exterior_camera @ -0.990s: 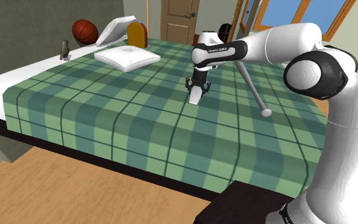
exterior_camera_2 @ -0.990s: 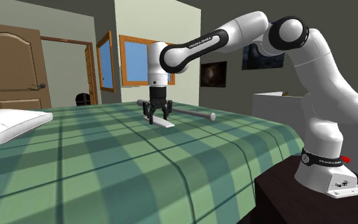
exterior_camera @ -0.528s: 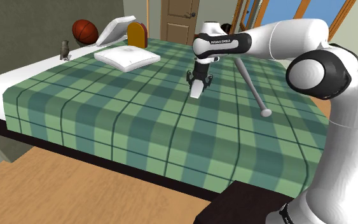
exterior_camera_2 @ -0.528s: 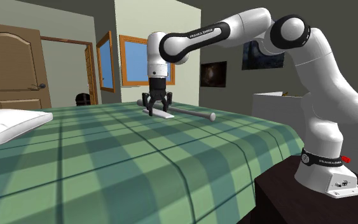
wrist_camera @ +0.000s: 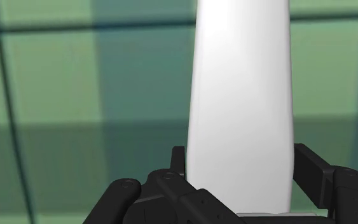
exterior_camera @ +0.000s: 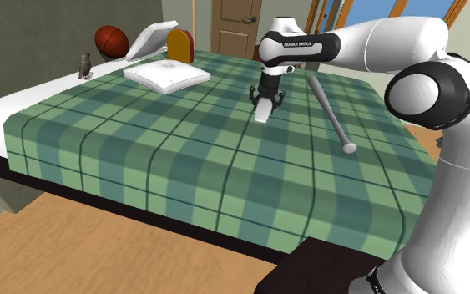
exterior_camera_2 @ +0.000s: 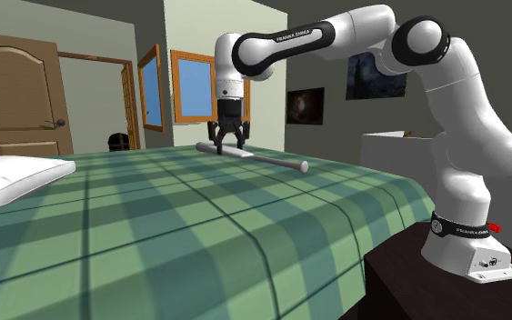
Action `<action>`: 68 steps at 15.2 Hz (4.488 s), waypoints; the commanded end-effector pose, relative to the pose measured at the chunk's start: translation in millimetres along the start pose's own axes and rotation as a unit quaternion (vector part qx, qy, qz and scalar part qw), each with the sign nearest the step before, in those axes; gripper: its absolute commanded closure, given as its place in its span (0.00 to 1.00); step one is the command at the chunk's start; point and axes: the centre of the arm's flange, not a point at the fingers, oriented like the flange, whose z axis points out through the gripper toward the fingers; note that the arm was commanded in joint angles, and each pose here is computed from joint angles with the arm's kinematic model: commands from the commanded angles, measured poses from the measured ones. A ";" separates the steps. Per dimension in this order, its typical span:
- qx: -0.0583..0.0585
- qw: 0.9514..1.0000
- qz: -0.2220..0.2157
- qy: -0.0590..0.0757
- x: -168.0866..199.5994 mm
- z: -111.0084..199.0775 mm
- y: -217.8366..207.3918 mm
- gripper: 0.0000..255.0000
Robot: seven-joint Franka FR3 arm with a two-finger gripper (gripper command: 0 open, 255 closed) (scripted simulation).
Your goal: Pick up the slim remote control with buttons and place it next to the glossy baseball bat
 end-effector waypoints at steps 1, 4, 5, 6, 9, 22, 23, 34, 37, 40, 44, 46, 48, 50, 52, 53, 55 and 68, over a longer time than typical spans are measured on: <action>0.000 1.000 0.000 0.000 4.3 -1.5 24.2 1.00; 0.000 1.000 0.000 0.000 8.8 -2.0 63.6 1.00; 0.000 1.000 0.000 0.000 10.3 -2.2 76.7 1.00; 0.000 1.000 0.000 0.000 11.8 -2.3 89.8 1.00; 0.000 1.000 0.000 0.000 16.2 -2.8 129.1 1.00; 0.000 1.000 0.000 0.000 35.6 -5.0 299.6 1.00; 0.000 1.000 0.000 0.000 37.1 -5.2 312.8 1.00; 0.000 1.000 0.000 0.000 38.3 47.4 327.3 1.00; 0.000 1.000 0.000 0.000 38.2 63.3 327.5 1.00; 0.000 1.000 0.000 0.000 38.0 79.1 327.6 1.00; 0.000 1.000 0.000 0.000 37.9 100.2 327.7 1.00; 0.000 1.000 0.000 0.000 37.8 110.8 327.8 1.00; 0.000 1.000 0.000 0.000 37.7 121.4 327.9 1.00; 0.000 1.000 0.000 0.000 37.6 129.4 328.0 1.00; 0.000 1.000 0.000 0.000 37.7 129.5 328.0 1.00; 0.000 1.000 0.000 0.000 37.7 129.5 328.0 1.00; 0.000 1.000 0.000 0.000 37.7 129.5 328.0 1.00; 0.000 1.000 0.000 0.000 37.7 79.5 328.0 0.00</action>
